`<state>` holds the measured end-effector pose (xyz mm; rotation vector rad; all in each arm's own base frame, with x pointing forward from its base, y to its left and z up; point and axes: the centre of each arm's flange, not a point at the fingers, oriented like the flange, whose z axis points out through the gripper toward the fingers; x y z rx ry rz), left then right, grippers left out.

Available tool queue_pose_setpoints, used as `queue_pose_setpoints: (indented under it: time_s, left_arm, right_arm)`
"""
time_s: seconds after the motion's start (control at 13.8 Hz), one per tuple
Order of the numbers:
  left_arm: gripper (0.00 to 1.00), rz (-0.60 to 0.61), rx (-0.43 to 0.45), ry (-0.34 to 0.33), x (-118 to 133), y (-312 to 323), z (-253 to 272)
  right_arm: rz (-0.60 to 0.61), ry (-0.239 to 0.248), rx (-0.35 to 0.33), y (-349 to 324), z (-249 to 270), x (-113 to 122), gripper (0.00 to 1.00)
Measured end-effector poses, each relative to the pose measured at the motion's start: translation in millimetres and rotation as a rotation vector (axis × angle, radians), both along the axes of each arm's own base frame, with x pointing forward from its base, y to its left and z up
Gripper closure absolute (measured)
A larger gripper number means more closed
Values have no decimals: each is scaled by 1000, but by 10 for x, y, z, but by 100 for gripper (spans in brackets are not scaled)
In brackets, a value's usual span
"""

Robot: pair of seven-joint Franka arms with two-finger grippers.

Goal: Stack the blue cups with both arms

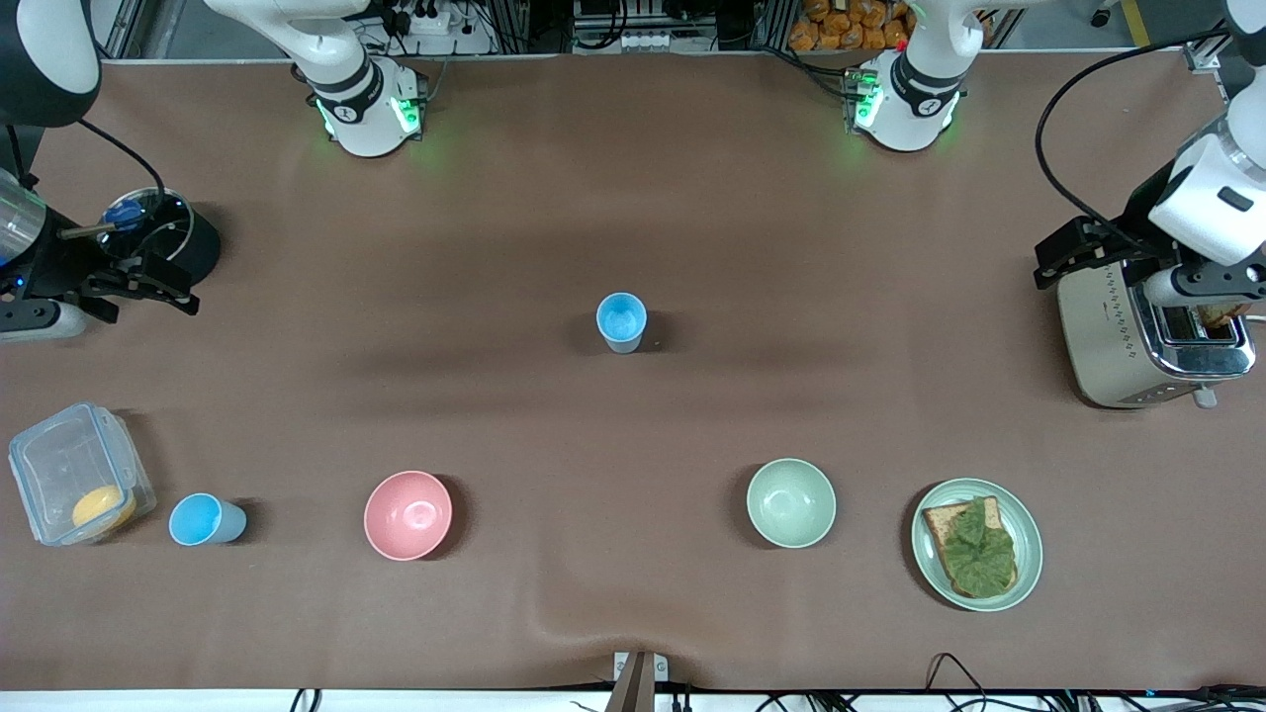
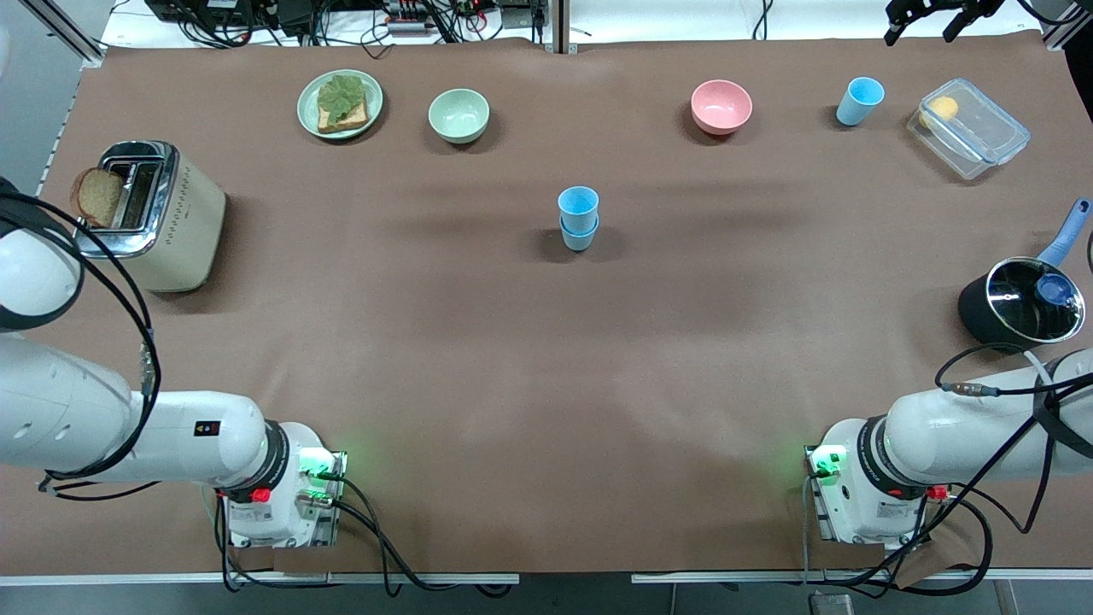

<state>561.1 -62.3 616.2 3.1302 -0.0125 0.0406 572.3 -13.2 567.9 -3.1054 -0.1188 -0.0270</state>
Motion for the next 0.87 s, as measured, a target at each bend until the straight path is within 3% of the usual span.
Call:
queue_pose_setpoints:
  time_s: [0.22, 0.87]
  left_arm:
    - [0, -56, 3, -5, -41, 21, 57]
    - [0, -69, 3, -3, -63, -34, 59]
  right_arm:
    - [0, 1, 0, 0, 0, -1, 0]
    - [0, 7, 1, 1, -6, -8, 0]
